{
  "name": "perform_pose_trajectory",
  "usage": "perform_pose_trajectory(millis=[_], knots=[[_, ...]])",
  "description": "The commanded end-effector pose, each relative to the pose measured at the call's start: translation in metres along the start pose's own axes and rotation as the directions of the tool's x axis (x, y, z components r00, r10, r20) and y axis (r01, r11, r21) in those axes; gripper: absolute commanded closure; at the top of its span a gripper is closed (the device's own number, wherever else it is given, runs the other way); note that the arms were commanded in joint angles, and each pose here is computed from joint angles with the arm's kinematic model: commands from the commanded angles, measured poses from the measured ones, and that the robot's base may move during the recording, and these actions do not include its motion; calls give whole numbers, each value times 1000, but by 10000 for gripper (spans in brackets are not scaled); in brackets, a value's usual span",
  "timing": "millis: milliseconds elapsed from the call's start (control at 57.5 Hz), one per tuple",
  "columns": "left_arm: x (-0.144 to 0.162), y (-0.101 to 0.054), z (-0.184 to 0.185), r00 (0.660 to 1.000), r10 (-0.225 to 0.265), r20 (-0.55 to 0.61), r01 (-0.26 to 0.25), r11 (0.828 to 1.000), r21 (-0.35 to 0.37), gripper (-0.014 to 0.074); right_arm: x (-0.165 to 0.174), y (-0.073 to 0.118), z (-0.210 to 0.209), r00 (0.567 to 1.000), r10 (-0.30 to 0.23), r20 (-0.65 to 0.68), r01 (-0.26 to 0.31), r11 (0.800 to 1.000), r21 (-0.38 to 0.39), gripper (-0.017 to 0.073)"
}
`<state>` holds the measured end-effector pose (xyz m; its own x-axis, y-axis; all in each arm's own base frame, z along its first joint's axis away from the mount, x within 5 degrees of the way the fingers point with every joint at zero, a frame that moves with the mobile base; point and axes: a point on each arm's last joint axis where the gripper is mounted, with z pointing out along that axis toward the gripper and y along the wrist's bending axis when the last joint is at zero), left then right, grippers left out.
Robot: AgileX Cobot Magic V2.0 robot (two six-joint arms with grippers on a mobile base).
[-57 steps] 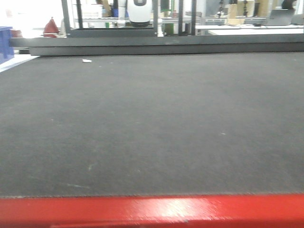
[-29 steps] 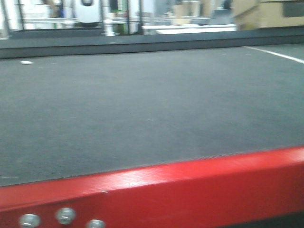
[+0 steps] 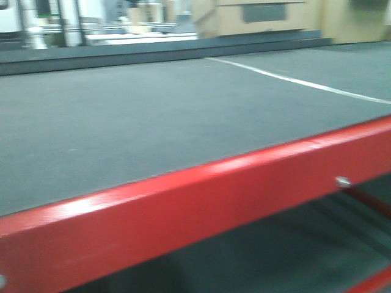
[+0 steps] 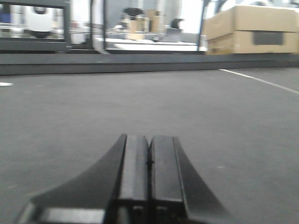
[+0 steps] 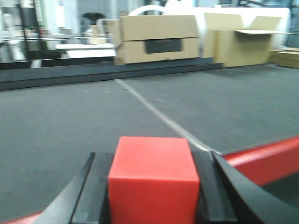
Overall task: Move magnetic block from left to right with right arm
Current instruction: 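Drive the base away from the table, carrying the cube in the right gripper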
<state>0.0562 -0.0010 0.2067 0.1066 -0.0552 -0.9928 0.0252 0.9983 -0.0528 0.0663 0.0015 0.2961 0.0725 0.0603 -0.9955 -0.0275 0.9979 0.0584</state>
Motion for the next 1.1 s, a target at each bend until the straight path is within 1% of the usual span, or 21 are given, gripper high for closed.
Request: perform_pose_trajectory(millis=[0, 1079], knots=[[-6, 1, -1, 996, -4, 89, 5, 1000, -5, 720, -17, 1, -1, 994, -9, 109, 9, 1000, -1, 319], [-6, 1, -1, 996, -4, 89, 5, 1000, -5, 720, -17, 1, -1, 994, -9, 109, 9, 1000, -1, 319]])
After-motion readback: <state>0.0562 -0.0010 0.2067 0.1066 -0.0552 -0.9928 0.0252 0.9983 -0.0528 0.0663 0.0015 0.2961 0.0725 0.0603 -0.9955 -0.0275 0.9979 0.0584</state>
